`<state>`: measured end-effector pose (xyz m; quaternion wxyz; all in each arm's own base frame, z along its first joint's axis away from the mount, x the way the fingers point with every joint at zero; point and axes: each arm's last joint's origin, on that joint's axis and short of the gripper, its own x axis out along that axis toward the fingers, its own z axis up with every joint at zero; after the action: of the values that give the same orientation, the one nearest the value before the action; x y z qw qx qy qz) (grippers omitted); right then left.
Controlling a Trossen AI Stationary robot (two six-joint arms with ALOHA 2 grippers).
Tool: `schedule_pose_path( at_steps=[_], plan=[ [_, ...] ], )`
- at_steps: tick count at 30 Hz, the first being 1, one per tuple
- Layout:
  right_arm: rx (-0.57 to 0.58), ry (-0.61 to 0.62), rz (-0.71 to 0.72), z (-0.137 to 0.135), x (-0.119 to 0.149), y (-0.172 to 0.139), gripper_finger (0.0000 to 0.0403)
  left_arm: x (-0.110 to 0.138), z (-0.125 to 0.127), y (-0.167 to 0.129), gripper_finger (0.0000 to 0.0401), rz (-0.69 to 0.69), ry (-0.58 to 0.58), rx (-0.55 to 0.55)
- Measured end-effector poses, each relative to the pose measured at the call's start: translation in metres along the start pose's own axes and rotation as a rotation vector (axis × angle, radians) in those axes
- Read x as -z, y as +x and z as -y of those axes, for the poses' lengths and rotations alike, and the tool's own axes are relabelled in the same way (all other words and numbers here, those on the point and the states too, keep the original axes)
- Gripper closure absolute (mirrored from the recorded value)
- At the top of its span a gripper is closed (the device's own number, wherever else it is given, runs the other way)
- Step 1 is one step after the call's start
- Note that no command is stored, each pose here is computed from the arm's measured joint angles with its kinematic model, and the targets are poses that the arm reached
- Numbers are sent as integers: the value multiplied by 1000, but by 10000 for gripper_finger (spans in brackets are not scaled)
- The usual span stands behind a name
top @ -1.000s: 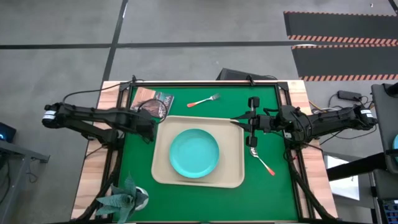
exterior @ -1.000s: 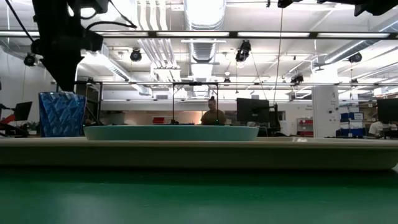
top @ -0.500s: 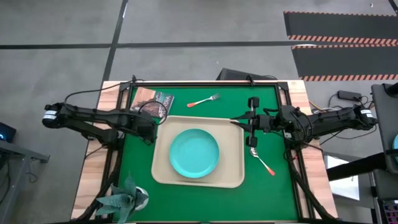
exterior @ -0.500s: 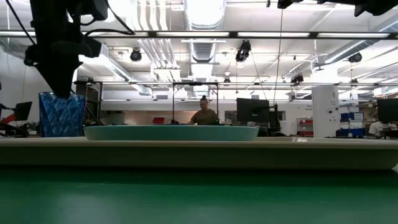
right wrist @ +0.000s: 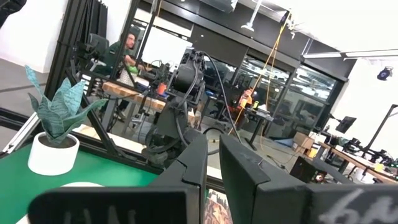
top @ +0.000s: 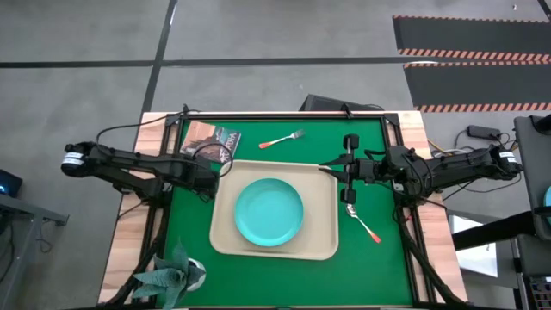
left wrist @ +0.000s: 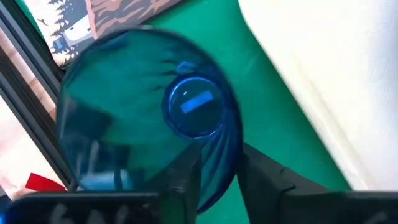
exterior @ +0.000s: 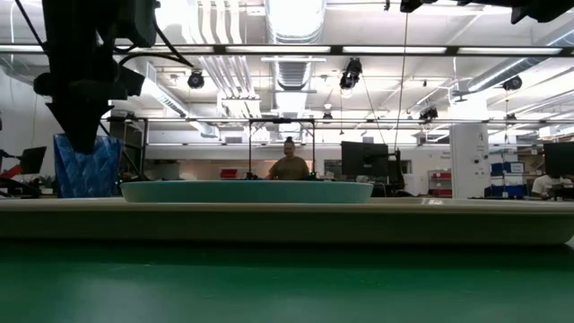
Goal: Pick and place plate/cup/fork/spoon on tray
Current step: Put the blue glass on the white tray to the top left of the blue plate
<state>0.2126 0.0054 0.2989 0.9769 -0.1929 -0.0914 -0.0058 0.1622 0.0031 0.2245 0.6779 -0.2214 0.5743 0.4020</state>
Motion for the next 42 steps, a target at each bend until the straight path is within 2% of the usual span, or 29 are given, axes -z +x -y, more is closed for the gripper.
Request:
schedule_pose_path(
  at_steps=[7, 18, 23, 27, 31, 34, 42],
  plan=[
    [0, 0, 0, 0, 0, 0, 369, 0, 0, 0, 395, -3, 1, 3],
    [-1, 0, -2, 0, 0, 0, 369, -13, 4, -32, 399, 61, 38, 85],
    [-3, 0, -8, 0, 1, 0, 369, -25, 0, -70, 400, 120, 82, 135],
    [-1, -3, -18, -1, 2, 0, 369, -36, 1, -105, 400, 257, 76, 227],
    [24, -3, -31, 0, 2, 0, 369, -46, 11, -123, 400, 336, 90, 293],
    [25, -2, -37, 0, 3, 0, 369, -51, 18, -123, 400, 354, 127, 287],
    [25, -2, -36, 0, 3, 0, 369, -57, 49, -96, 401, 263, 208, 176]
  ],
)
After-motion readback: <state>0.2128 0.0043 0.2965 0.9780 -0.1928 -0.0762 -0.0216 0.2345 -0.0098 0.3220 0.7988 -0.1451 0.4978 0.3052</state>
